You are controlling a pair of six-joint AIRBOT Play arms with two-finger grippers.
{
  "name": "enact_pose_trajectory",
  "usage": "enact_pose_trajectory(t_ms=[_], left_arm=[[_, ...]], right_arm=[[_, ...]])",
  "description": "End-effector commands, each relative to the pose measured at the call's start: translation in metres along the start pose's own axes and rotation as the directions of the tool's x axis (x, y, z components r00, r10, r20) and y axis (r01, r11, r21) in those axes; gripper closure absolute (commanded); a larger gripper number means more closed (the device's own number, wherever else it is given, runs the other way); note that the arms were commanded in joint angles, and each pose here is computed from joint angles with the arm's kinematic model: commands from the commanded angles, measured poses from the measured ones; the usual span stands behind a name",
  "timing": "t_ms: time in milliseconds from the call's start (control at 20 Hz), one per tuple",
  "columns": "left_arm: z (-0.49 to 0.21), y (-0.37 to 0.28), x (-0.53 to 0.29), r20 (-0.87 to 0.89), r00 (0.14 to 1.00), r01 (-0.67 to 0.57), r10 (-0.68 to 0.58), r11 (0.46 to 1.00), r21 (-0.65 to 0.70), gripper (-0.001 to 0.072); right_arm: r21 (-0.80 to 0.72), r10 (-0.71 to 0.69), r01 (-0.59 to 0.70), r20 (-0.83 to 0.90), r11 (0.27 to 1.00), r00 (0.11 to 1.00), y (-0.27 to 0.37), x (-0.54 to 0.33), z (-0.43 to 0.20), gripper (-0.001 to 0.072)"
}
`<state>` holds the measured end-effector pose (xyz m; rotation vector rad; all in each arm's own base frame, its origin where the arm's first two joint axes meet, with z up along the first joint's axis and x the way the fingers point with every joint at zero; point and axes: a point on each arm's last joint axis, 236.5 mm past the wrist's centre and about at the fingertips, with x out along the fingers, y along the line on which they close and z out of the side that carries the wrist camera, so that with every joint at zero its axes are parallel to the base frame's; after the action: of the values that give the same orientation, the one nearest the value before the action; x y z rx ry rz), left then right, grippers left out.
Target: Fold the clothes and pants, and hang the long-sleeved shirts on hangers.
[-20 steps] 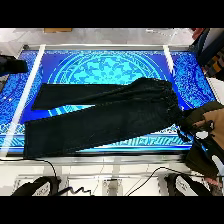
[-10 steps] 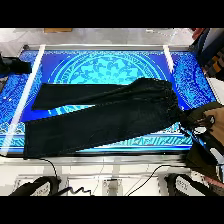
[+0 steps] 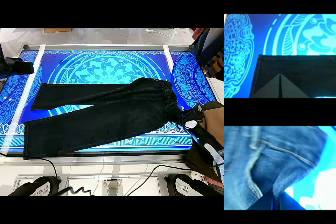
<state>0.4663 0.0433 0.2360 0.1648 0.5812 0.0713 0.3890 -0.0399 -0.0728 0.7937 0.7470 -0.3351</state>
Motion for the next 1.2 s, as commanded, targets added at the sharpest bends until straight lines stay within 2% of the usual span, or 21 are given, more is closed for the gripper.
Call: enact_pose_trajectory(t_ms=[0, 150, 200, 350, 450, 550, 700, 850, 950, 1050, 1150], left_arm=[[-0.003, 0.017, 0.000, -0.010, 0.997, -0.069, 0.070, 0.996, 0.056, 0.0664], [-0.012, 0.018, -0.001, -0.049, 0.996, -0.074, 0.077, 0.995, 0.063, 0.0665], [-0.017, 0.019, -0.001, -0.073, 0.994, -0.075, 0.079, 0.995, 0.065, 0.0665], [-0.047, 0.032, 0.004, -0.166, 0.980, -0.099, 0.109, 0.993, 0.067, 0.0665], [-0.086, 0.045, 0.013, -0.266, 0.956, -0.114, 0.123, 0.992, 0.050, 0.0666], [-0.141, 0.051, 0.022, -0.391, 0.915, -0.109, 0.099, 0.994, -0.004, 0.0666], [-0.215, 0.054, 0.025, -0.542, 0.840, -0.102, 0.022, 0.988, -0.118, 0.0667], [-0.250, 0.055, 0.016, -0.604, 0.794, -0.054, -0.071, 0.981, -0.187, 0.0666], [-0.274, 0.067, 0.002, -0.650, 0.751, -0.071, -0.111, 0.967, -0.246, 0.0666], [-0.307, 0.076, -0.018, -0.693, 0.697, -0.097, -0.185, 0.933, -0.346, 0.0667], [-0.343, 0.084, -0.039, -0.697, 0.673, -0.171, -0.247, 0.865, -0.471, 0.0666]], right_arm=[[-0.175, 0.080, -0.068, 0.063, 0.982, 0.995, 0.039, -0.026, 0.028, 0.0694], [-0.265, 0.087, -0.093, -0.034, 0.960, 0.996, 0.048, -0.058, 0.009, 0.0696], [-0.295, 0.036, -0.060, -0.085, 0.954, 0.996, 0.037, -0.067, -0.003, 0.0697], [-0.396, -0.235, 0.158, -0.152, 0.904, 0.960, -0.026, -0.100, -0.023, 0.0698], [-0.378, -0.310, 0.232, -0.160, 0.896, 0.937, -0.050, -0.122, -0.035, 0.0697], [-0.291, -0.302, 0.249, -0.156, 0.924, 0.940, -0.057, -0.139, -0.047, 0.0698], [-0.252, -0.294, 0.252, -0.142, 0.934, 0.945, -0.067, -0.163, -0.062, 0.0698], [-0.245, -0.243, 0.217, -0.082, 0.945, 0.966, -0.060, -0.175, -0.055, 0.0696], [-0.245, -0.237, 0.213, -0.076, 0.946, 0.968, -0.058, -0.174, -0.053, 0.0696], [-0.245, -0.236, 0.211, -0.077, 0.946, 0.969, -0.058, -0.172, -0.053, 0.0695], [-0.239, -0.218, 0.196, -0.069, 0.951, 0.974, -0.053, -0.169, -0.050, 0.0694]])
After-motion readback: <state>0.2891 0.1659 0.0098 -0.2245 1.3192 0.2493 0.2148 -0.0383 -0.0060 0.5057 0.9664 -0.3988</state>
